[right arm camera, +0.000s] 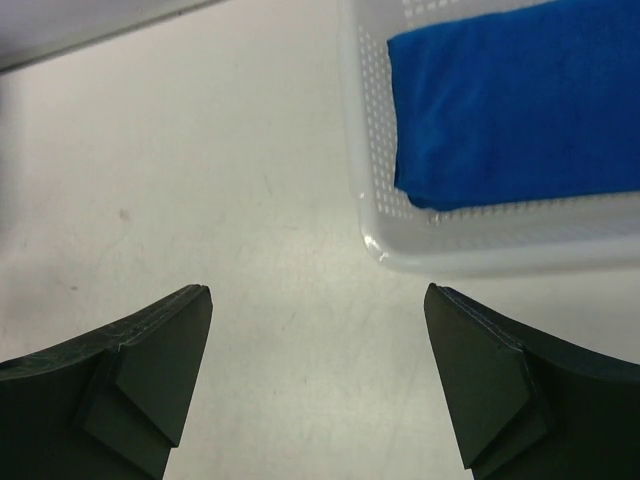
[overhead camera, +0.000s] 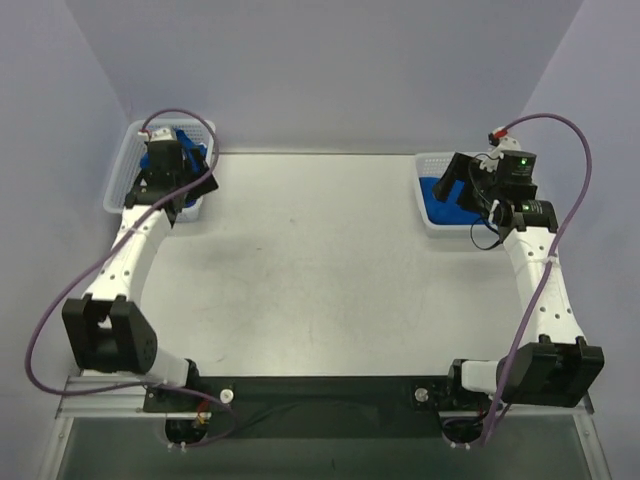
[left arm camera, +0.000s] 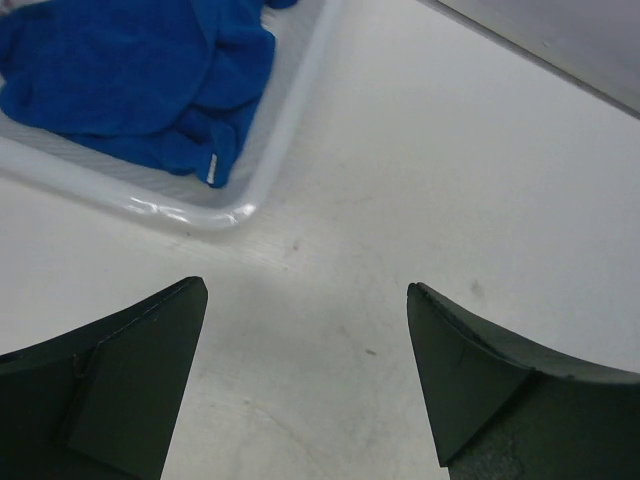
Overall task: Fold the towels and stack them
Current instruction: Grab crumpled towel
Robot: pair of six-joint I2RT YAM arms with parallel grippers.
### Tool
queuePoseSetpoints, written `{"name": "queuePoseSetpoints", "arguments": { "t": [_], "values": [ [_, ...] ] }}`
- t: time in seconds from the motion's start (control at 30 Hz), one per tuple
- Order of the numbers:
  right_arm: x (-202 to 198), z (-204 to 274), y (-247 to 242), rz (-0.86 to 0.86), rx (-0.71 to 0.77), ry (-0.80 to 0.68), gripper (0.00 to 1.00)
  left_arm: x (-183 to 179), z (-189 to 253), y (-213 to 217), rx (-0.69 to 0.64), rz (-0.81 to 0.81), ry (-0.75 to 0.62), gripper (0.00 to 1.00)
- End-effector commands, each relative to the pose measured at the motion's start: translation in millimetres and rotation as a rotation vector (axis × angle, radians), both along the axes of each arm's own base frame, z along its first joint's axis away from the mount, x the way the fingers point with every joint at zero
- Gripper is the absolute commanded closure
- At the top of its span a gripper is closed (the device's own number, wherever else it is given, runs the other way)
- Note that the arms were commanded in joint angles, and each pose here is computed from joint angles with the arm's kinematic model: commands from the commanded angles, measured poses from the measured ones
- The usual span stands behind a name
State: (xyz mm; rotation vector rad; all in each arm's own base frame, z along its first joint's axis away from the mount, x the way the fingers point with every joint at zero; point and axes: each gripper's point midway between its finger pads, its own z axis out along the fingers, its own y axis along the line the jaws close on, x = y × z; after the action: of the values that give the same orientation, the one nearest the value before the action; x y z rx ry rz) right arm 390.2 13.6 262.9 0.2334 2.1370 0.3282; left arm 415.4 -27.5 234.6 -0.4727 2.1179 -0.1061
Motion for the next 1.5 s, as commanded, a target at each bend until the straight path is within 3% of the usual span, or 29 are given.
{"name": "queuePoseSetpoints", "arguments": {
  "t": [0.0, 0.2, 0.23, 0.37, 0.57, 0.6, 0.7, 0.77, 0.83, 1.1, 1.47],
  "values": [
    [-38, -24, 8, 0.005, -0.042, 0.070, 0.09, 30, 3, 54, 0.068, 0.150, -0.010, 0.07],
    [-81, -47, 31, 0.083, -0.010, 0.088, 0.09, 90, -19, 118, 0.157, 0.266, 0.017, 0.09],
    [-87, -45, 32, 0.086, -0.008, 0.075, 0.09, 99, -39, 124, 0.160, 0.269, 0.051, 0.10],
    [-105, -60, 41, 0.128, -0.012, 0.095, 0.10, 141, -56, 130, 0.168, 0.253, 0.029, 0.14],
    [-124, -71, 40, 0.131, -0.022, 0.133, 0.10, 172, -125, 140, 0.179, 0.241, 0.132, 0.20],
    [-125, -72, 40, 0.129, -0.028, 0.135, 0.10, 177, -125, 141, 0.178, 0.245, 0.132, 0.23],
    [-129, -71, 36, 0.115, -0.045, 0.140, 0.10, 173, -138, 149, 0.187, 0.265, 0.190, 0.59],
    [-131, -69, 32, 0.099, -0.058, 0.134, 0.10, 171, -120, 154, 0.205, 0.282, 0.168, 0.88],
    [-131, -66, 31, 0.095, -0.069, 0.125, 0.10, 166, -81, 160, 0.236, 0.306, 0.114, 1.00],
    [-127, -53, 35, 0.128, -0.069, 0.091, 0.10, 132, 100, 176, 0.336, 0.404, -0.181, 1.00],
    [-133, -53, 40, 0.161, -0.056, 0.080, 0.10, 89, 233, 158, 0.283, 0.387, -0.444, 1.00]
  ]
}}
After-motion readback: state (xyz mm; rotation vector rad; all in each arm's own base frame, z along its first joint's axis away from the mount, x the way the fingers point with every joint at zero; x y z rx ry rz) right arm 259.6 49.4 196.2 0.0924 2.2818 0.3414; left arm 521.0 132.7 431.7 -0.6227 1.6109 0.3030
